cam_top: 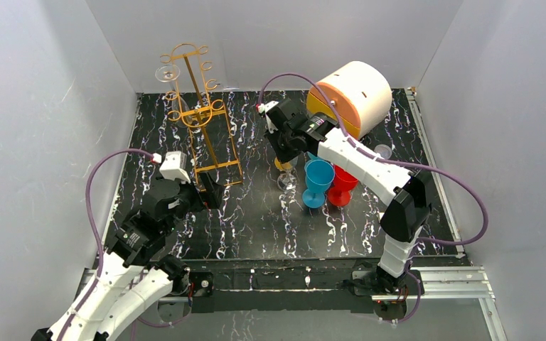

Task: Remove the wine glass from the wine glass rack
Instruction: Place the wine glass at the center of the board.

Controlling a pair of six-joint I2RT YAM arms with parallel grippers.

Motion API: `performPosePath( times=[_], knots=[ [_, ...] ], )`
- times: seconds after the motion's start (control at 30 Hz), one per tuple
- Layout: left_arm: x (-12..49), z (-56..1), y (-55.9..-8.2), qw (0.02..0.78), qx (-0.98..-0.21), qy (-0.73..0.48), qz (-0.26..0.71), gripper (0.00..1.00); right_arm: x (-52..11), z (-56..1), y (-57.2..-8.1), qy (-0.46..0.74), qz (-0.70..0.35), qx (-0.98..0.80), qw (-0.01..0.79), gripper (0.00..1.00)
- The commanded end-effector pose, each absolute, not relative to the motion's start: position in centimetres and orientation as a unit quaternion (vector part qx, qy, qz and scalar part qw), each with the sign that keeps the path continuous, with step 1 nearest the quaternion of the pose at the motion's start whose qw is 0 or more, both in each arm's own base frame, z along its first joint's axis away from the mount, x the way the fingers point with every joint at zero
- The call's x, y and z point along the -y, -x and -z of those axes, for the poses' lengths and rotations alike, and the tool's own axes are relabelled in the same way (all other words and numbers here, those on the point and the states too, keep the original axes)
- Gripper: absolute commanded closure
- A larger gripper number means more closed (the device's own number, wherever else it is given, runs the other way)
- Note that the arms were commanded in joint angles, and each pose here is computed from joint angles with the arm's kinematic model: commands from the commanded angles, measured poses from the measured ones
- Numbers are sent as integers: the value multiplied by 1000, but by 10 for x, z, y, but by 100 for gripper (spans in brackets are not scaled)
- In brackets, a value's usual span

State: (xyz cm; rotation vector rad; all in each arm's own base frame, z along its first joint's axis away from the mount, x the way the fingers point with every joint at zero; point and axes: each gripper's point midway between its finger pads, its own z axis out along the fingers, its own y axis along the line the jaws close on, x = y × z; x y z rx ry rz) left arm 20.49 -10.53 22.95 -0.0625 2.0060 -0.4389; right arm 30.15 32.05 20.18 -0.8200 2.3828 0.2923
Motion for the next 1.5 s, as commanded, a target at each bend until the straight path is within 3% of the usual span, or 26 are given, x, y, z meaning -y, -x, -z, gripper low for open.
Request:
performPosePath(
  times=[0.0, 0.27, 0.37, 0.57, 0.7, 0.93, 1.1, 1.27, 1.47],
  knots=[
    [96, -226, -208, 512, -844, 43, 154, 2, -317, -212, -305, 318, -97, -894, 299, 79],
    [57, -210, -216, 522, -837, 150, 72, 2, -320, -220, -309, 316, -102, -889, 315, 73],
    [52, -199, -218, 513, -839, 174, 53, 2, -319, -225, -310, 317, -101, -886, 323, 64],
    [28, -186, -217, 511, -821, 254, 4, 2, -316, -236, -308, 319, -106, -880, 336, 62],
    [15, -179, -215, 522, -805, 283, -15, 2, -317, -246, -305, 322, -116, -874, 343, 44],
    [17, -174, -218, 519, -807, 280, -17, 2, -316, -267, -294, 329, -146, -863, 353, 32],
    [14, -152, -227, 479, -830, 286, -26, 2, -310, -289, -281, 325, -174, -850, 376, 24],
    [-20, -131, -245, 417, -831, 367, 8, 2, -306, -311, -248, 351, -237, -822, 380, 13],
    [-44, -174, -283, 435, -812, 386, 44, 2, -291, -325, -222, 352, -272, -804, 395, 10]
  ],
)
